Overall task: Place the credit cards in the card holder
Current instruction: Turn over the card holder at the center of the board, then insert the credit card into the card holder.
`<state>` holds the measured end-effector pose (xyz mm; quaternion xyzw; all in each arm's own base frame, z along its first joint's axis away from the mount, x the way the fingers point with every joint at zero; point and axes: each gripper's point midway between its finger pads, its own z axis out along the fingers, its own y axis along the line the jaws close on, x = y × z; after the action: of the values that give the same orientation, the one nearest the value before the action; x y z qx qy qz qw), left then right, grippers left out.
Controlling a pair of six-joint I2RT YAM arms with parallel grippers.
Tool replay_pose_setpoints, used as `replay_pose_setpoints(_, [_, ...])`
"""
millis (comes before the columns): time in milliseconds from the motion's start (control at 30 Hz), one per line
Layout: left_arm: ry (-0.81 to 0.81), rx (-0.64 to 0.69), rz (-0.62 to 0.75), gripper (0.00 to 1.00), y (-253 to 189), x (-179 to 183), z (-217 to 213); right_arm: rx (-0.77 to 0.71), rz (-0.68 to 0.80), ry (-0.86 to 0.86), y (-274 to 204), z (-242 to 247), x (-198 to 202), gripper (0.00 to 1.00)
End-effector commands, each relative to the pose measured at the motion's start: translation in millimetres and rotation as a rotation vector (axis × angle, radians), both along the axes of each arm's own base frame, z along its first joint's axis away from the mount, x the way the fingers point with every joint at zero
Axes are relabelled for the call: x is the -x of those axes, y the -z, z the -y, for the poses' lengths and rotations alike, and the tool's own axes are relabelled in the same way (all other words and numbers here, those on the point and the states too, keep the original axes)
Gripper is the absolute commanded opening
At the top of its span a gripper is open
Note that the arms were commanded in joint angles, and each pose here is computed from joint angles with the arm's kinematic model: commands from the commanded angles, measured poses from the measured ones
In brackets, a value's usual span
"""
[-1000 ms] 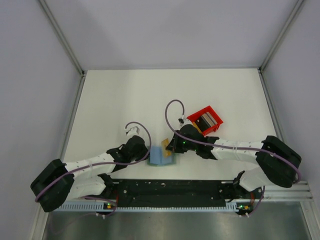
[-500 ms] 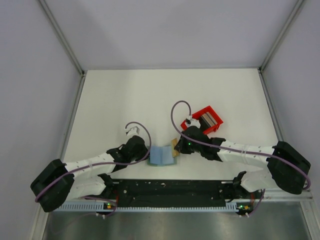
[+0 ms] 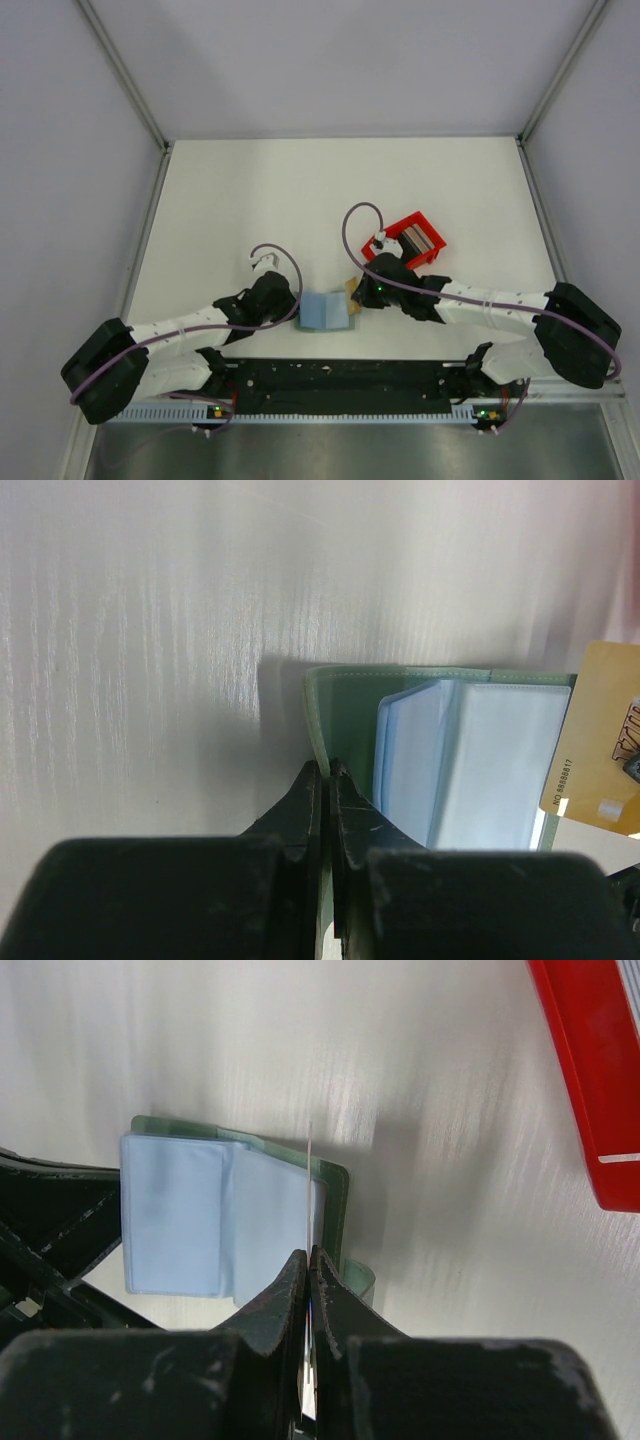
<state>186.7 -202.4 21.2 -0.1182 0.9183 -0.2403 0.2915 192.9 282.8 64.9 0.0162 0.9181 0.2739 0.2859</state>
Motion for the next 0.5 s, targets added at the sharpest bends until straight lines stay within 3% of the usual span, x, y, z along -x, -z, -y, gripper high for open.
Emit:
replay_pose_setpoints(0, [-0.006, -0.023, -0.005, 0.00, 8, 3, -6, 0.000, 0.020, 0.008, -1, 2, -3, 0.00])
replay_pose_setpoints(467, [-0.006, -0.023, -0.008, 0.00, 8, 3, -6, -0.109, -0.063, -0.039, 17, -31, 5, 0.00])
